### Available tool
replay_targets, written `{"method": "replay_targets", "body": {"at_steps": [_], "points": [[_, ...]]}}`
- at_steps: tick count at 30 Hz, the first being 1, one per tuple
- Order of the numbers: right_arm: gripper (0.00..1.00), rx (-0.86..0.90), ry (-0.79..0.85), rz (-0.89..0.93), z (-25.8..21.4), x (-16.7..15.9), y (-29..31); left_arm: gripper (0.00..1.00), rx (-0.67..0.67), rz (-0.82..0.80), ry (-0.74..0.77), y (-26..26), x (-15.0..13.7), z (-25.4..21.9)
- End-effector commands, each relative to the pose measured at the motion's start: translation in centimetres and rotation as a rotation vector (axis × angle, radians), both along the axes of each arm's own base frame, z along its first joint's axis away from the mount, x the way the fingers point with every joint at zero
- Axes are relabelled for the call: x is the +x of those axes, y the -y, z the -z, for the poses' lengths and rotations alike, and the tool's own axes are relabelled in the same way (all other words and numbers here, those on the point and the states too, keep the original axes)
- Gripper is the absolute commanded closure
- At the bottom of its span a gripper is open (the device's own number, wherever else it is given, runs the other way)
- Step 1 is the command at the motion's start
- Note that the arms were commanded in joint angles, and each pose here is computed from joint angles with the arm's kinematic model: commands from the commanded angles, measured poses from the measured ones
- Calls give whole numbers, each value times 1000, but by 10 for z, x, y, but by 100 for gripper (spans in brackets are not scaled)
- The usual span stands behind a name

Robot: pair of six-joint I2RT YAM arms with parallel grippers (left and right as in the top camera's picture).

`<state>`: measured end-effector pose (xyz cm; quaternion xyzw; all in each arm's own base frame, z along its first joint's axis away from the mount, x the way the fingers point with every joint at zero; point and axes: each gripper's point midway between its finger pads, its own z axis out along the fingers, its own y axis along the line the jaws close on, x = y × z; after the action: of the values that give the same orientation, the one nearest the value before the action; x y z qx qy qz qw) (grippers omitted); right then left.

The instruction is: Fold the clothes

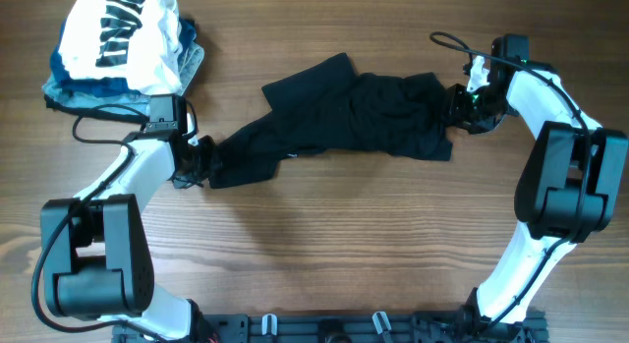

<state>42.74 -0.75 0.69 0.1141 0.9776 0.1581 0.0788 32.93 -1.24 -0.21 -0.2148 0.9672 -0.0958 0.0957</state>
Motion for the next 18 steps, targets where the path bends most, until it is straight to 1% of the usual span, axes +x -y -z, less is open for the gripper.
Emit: {"method": "replay_targets", "body": {"at_steps": [1,5,11,14,18], "points": [[46,-73,72,34,-29,15,15,96,12,-18,-17,-4,-3,5],[50,-117,123,46,-43,23,24,96,12,-18,-16,-4,-3,5],[62,-110,148,43,-45,28,22,96,12,-18,-15,-4,-3,5],[64,-96,146,34,-43,27,17,96,12,-18,-11,-4,-2,5],[63,-97,125,-12,-26,22,4,96,12,-18,-9,-4,-2,5]]}}
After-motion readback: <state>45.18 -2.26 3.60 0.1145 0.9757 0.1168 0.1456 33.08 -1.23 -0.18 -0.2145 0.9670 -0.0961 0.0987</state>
